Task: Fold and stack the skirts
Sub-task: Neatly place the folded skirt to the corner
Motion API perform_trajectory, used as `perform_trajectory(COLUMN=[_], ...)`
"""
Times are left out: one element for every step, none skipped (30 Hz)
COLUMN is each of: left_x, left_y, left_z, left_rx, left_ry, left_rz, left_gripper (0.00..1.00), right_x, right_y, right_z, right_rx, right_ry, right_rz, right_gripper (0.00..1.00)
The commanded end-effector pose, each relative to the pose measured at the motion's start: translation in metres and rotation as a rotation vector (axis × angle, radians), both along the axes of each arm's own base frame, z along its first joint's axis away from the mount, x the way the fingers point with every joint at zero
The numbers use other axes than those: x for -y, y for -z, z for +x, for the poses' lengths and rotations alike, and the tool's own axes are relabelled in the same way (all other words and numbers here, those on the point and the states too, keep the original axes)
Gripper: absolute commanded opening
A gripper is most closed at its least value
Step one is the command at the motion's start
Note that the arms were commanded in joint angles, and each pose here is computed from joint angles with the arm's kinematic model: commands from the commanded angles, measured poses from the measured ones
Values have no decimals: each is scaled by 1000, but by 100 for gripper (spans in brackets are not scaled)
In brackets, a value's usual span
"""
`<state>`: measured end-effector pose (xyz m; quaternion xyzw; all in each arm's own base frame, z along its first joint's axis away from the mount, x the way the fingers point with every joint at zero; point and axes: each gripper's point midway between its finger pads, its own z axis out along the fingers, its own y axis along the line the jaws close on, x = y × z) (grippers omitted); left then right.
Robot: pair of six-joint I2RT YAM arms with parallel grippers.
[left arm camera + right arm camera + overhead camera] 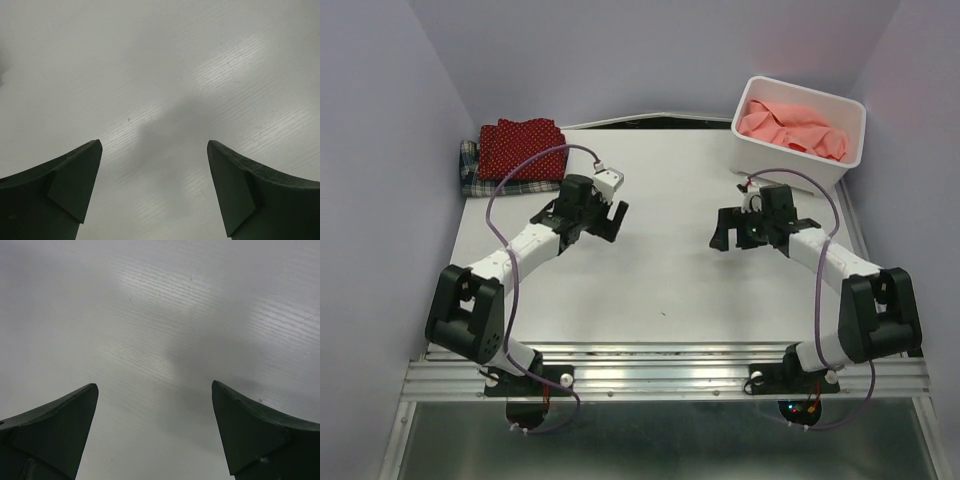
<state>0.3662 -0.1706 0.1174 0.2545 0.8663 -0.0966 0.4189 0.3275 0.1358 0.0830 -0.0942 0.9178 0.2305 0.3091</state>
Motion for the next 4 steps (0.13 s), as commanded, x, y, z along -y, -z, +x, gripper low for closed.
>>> perform_trajectory(left_x=[11, 11, 10, 10], left_y=[-31, -31, -31, -33], left_z=[5, 4, 4, 4], left_rx=[105, 106, 109, 113], left_ry=[19, 18, 12, 14], left_rz=[-69, -70, -67, -64], left_gripper=[99, 98, 99, 98], right_x=[-9, -9, -9, -12], right_y=[-28, -29, -29, -32], right_z=[13, 13, 12, 11], right_rx=[154, 157, 157, 165], right_ry=[-41, -43, -42, -49], right_rz=[27, 25, 27, 31], right_gripper=[100, 100, 100, 100])
